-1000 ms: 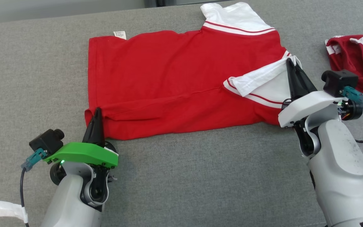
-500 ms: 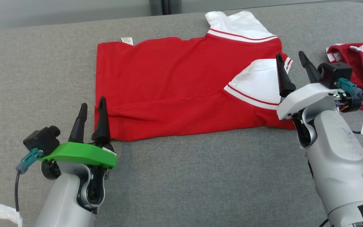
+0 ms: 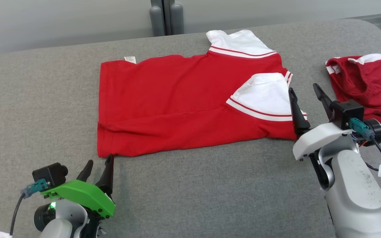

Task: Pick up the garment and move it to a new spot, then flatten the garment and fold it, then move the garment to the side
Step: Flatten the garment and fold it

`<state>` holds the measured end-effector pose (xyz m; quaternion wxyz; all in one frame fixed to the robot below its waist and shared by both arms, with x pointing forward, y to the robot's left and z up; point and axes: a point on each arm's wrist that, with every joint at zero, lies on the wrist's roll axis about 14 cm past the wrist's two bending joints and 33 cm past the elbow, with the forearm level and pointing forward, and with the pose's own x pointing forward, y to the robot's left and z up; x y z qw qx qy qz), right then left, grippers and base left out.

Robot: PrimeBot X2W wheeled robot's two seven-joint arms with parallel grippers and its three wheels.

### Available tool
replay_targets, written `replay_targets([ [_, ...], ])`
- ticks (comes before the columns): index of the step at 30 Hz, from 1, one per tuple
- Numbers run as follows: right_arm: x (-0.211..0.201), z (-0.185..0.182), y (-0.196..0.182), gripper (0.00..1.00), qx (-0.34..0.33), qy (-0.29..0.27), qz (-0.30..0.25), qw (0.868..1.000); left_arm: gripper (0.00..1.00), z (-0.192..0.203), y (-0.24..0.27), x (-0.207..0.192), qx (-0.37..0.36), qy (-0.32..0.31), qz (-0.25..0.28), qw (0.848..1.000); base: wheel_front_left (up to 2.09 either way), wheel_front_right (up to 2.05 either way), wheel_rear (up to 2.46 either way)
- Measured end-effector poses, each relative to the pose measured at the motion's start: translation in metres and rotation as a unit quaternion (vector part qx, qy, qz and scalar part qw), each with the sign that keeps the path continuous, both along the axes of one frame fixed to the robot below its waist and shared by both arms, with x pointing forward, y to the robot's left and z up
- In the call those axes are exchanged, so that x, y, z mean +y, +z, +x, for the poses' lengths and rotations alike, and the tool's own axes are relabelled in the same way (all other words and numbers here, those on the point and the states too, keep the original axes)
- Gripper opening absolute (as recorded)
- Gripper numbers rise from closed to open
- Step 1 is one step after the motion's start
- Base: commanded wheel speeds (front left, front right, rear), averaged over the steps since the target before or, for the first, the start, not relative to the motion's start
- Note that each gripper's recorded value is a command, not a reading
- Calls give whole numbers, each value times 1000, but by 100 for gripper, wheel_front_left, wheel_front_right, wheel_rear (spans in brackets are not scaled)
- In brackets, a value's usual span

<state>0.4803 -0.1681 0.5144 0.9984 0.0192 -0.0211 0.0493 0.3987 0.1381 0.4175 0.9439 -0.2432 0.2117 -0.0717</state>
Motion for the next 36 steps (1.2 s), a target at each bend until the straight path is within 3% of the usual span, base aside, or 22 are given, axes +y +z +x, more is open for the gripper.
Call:
replay_targets([
  [8,-13,-19,-8,100,23,-14,0,1000,100,0,-27,-6,68,4,-30,997,0,0,0],
  [17,-29,-25,-27,100,60,-33,-2,998,100,30,-33,-13,63,19,-55,996,0,0,0],
  [18,-30,-26,-31,100,67,-34,-2,997,78,33,-33,-12,59,22,-54,997,0,0,0],
  [19,-31,-26,-34,100,72,-35,-2,997,46,36,-33,-12,55,25,-54,997,0,0,0],
  [22,-31,-27,-46,100,96,-37,-1,995,0,41,-31,-13,44,29,-60,997,0,0,0],
  [28,-29,-26,-80,100,155,-36,7,987,0,47,-23,-8,17,44,-69,997,0,0,0],
  [29,-22,-23,-103,100,204,-26,9,979,0,48,-17,-9,5,43,-75,996,0,0,0],
  [31,-17,-24,-112,100,225,-21,16,974,0,47,-14,-8,0,42,-74,996,0,0,0],
  [32,-15,-24,-115,74,234,-18,18,972,0,47,-12,-8,-3,43,-74,996,0,0,0],
  [33,-13,-24,-116,55,237,-17,21,971,0,47,-10,-9,-7,41,-75,996,0,0,0],
  [35,-10,-22,-117,29,241,-15,30,970,0,47,-7,-9,-13,41,-77,996,0,0,0],
  [36,-9,-21,-116,10,241,-13,36,970,0,47,-5,-9,-17,41,-77,996,0,0,0],
])
